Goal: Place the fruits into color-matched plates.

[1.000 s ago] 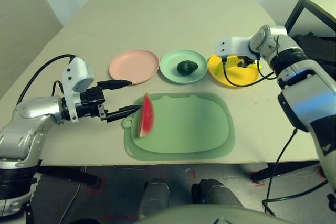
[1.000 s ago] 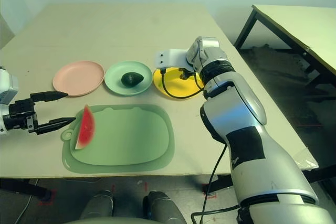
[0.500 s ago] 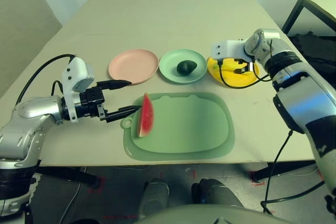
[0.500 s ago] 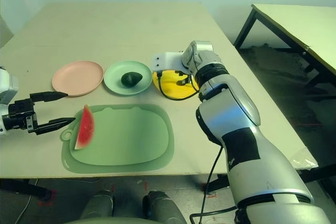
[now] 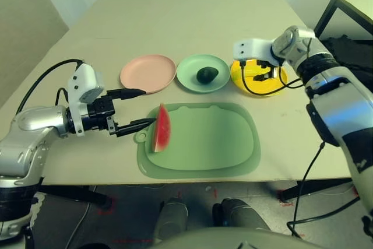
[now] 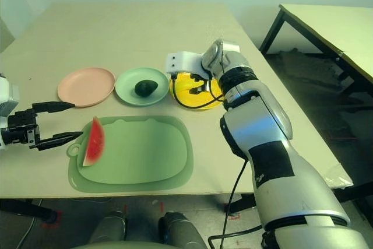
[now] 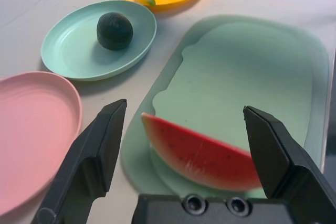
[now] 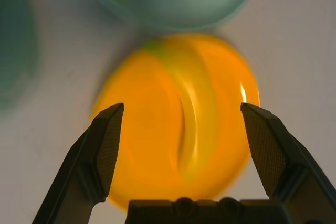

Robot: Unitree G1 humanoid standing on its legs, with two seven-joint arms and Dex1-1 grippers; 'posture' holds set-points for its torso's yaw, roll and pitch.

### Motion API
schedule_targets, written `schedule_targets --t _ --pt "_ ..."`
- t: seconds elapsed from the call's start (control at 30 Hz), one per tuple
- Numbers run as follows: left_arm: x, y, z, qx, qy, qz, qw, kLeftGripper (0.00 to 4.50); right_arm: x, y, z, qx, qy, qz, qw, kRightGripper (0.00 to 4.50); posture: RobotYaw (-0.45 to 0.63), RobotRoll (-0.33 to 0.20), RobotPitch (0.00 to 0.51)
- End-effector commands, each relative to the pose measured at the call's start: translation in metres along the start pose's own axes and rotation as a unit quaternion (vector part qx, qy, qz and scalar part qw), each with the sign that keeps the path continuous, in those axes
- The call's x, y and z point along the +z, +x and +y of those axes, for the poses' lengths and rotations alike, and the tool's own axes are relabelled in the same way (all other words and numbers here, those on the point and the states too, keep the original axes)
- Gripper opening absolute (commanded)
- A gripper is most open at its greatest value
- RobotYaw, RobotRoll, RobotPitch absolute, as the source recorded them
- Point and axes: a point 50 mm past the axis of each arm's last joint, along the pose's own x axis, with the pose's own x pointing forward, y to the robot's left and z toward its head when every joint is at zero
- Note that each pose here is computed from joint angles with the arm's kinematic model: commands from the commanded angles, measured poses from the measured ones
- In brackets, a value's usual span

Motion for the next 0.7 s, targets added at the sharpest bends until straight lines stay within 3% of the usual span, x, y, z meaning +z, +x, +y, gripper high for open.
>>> schedule_targets --t 0.03,0.2,0.4,0.53,0.7 --pt "0.0 -0.001 0.002 -0.011 0.033 0.027 0.999 4.5 0.0 0.0 0.015 0.026 0.052 -0.093 0.994 4.48 0.12 0.0 0.095" --pt "0.001 0.0 0.006 -0.029 0.091 0.063 0.993 4.5 0.012 -0.011 0.054 0.065 0.128 -0.29 0.946 4.48 0.11 0.0 0.097" --pt "0.0 0.009 0.011 -0.056 0.174 0.101 0.978 4.5 -0.009 -0.013 0.094 0.081 0.183 -0.405 0.892 4.48 0.11 0.0 0.096" --pt "-0.004 0.026 0.013 -0.085 0.237 0.104 0.962 4.5 -0.031 -0.008 0.12 0.1 0.215 -0.429 0.871 4.48 0.12 0.0 0.097" --pt "-0.003 0.041 0.02 -0.132 0.318 0.12 0.931 4.5 -0.045 -0.006 0.138 0.119 0.214 -0.43 0.869 4.48 0.13 0.0 0.096"
